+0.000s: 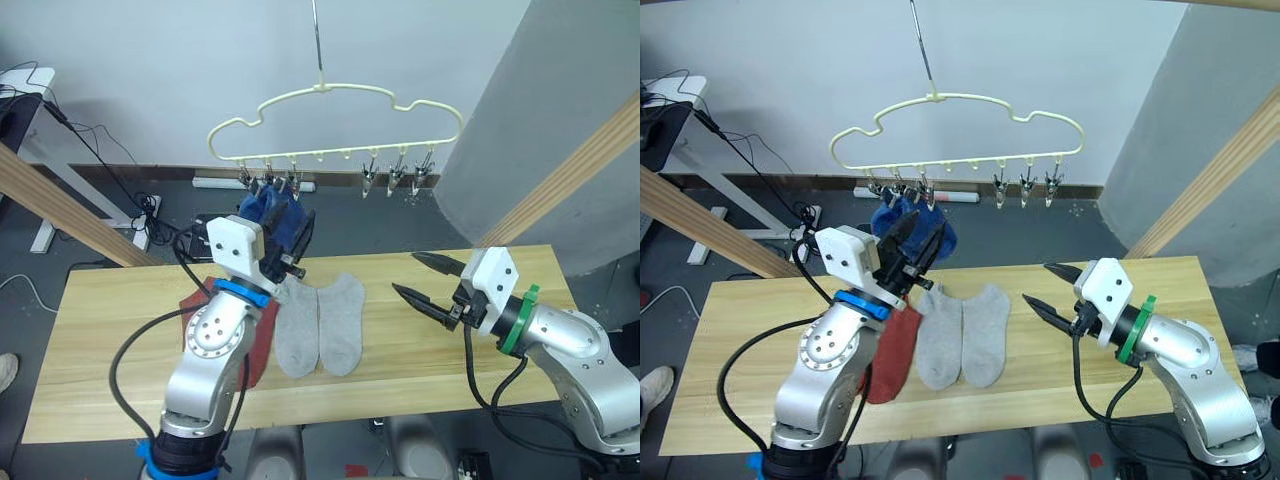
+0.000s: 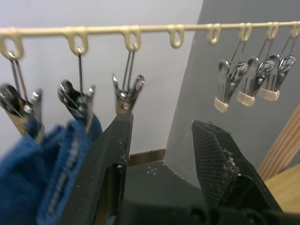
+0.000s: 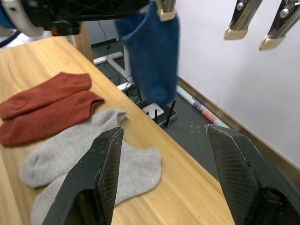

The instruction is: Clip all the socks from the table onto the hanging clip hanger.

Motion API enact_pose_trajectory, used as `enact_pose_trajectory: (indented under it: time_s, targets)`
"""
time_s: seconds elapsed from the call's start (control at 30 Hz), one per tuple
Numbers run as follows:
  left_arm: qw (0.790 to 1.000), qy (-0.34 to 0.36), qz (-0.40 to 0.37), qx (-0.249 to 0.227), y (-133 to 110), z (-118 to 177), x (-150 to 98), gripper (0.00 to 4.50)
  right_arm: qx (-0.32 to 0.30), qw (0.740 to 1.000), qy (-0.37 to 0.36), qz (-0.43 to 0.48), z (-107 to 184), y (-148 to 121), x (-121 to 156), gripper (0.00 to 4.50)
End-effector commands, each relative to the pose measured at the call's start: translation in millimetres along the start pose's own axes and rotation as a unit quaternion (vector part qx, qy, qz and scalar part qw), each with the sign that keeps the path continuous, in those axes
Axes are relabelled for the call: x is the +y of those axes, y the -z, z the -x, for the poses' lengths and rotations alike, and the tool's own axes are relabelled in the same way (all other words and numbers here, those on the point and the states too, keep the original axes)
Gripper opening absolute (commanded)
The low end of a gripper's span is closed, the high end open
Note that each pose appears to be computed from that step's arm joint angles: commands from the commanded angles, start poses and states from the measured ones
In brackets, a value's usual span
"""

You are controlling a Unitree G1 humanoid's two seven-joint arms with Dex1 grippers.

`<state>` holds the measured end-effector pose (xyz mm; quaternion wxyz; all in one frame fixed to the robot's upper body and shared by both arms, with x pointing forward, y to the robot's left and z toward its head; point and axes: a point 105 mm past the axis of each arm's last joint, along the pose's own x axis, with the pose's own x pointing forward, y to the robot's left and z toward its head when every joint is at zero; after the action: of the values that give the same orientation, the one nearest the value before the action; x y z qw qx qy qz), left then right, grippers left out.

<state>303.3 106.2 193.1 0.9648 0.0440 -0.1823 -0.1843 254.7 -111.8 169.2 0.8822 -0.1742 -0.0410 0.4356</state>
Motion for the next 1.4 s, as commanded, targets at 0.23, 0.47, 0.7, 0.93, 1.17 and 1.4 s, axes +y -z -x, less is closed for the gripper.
enact_pose_trajectory:
  time_s: [0.23, 0.47, 0.7, 0.93, 1.17, 1.4]
  targets:
    - [0.997, -0.056, -0.031, -0.035, -10, -7, 7, 2.37, -0.027, 0.999, -0.005, 0.017, 0, -19, 0, 2.97]
    - [0.996, -0.081, -0.019, -0.023, -6, -18, 16, 3.01, -0.026, 0.999, -0.003, 0.018, -1, -17, 0, 2.97]
    - [0.997, -0.073, -0.008, -0.027, -9, -29, 13, 3.01, -0.027, 0.999, 0.000, 0.019, 0, -17, 0, 2.97]
    - [0.996, -0.084, -0.012, -0.030, -10, -32, 13, 2.84, -0.028, 0.999, 0.001, 0.018, 0, -17, 0, 2.97]
    - [0.995, -0.096, -0.022, -0.034, -12, -33, 14, 2.20, -0.028, 0.999, 0.000, 0.018, 0, -18, 1, 2.97]
    - [0.994, -0.104, -0.015, -0.037, -15, -37, 13, 2.20, -0.028, 0.999, -0.002, 0.018, 0, -18, 1, 2.97]
